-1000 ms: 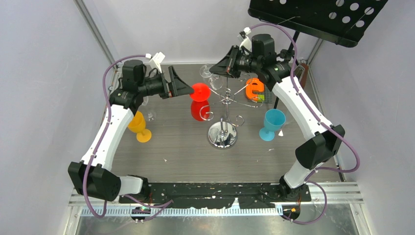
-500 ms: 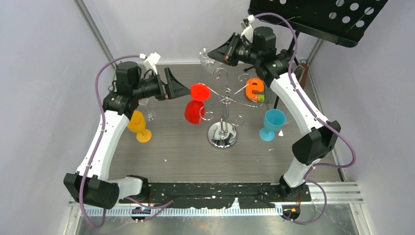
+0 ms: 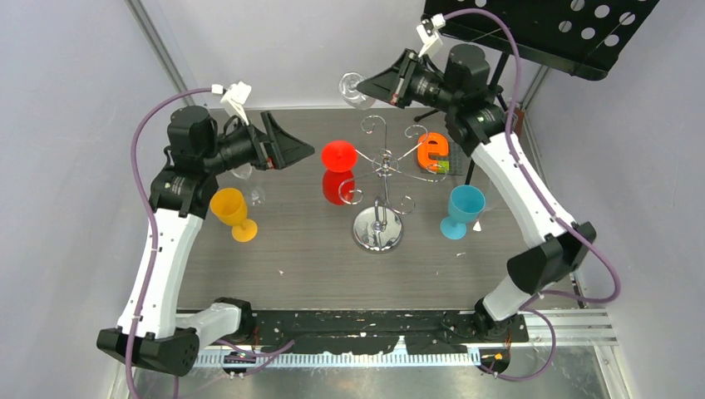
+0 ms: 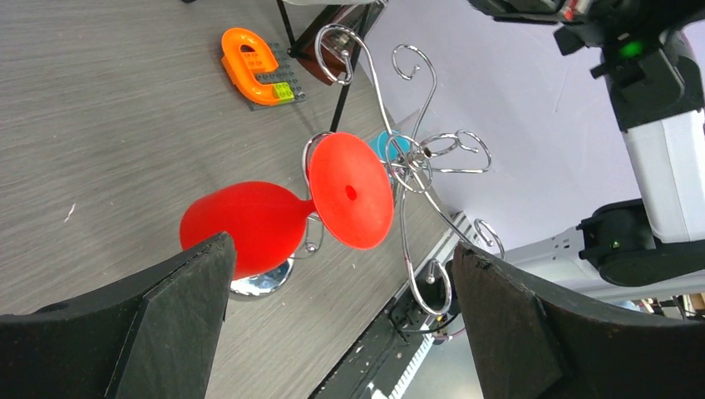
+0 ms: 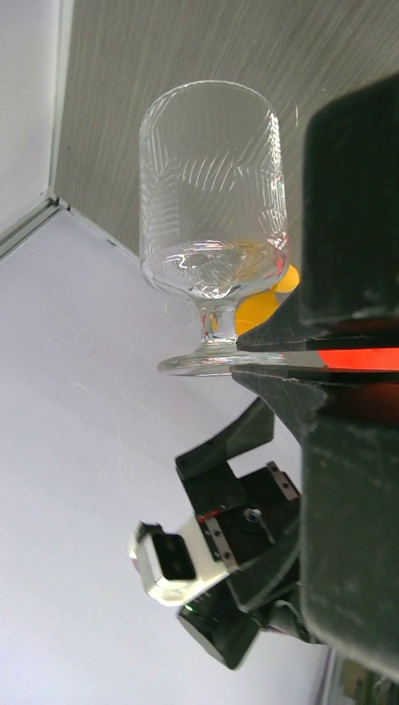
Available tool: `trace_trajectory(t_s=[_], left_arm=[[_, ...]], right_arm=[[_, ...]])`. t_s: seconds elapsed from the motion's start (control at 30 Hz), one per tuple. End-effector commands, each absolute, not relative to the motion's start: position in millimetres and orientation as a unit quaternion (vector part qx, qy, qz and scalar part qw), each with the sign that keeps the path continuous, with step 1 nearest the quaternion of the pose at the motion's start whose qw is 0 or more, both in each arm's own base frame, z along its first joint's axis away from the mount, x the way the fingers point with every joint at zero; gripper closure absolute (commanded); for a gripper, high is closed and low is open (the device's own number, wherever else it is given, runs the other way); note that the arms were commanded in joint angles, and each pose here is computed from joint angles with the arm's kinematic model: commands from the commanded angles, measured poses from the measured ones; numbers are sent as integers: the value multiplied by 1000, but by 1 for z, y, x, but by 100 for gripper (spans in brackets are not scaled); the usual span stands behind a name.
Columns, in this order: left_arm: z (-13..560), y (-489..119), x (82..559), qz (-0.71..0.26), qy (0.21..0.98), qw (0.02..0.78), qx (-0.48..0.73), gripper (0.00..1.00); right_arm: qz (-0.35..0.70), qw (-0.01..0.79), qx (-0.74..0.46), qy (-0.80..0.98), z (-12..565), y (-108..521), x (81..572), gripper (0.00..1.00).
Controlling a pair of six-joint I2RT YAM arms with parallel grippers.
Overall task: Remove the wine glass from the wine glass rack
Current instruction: Pick up the wine glass from the wine rack, then place the wine glass at the center of the board.
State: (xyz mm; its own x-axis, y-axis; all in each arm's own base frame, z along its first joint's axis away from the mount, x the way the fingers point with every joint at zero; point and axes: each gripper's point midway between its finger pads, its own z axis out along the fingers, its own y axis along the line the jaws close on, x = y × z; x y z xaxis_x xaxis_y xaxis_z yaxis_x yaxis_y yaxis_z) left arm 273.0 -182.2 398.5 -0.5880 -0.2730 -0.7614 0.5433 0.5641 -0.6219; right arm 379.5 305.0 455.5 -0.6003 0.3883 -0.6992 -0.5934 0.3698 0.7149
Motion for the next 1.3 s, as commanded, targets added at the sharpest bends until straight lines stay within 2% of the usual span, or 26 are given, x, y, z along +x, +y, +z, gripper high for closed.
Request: trace_trajectory(t_s=[0.0,0.43,0.77,1.1,1.27], left_arm=[[419,-180,256,-467,749,461,93,0],[440,-178,192,-503,719,466,110,0],[444,-179,140,-560,691,447,93,0],[440,-178,111,-624,657,421,43,0],[434,-180,103,-649,648,399,29,0]], right_arm=[[566,559,-191,575,553,282,300,94],[522,595,-337,510,568,284,204,94],[502,594,-430,458,552,298,132,94],[486,592,-471,437,507,300,95,94],[457,616,-492,412,487,301,87,94]])
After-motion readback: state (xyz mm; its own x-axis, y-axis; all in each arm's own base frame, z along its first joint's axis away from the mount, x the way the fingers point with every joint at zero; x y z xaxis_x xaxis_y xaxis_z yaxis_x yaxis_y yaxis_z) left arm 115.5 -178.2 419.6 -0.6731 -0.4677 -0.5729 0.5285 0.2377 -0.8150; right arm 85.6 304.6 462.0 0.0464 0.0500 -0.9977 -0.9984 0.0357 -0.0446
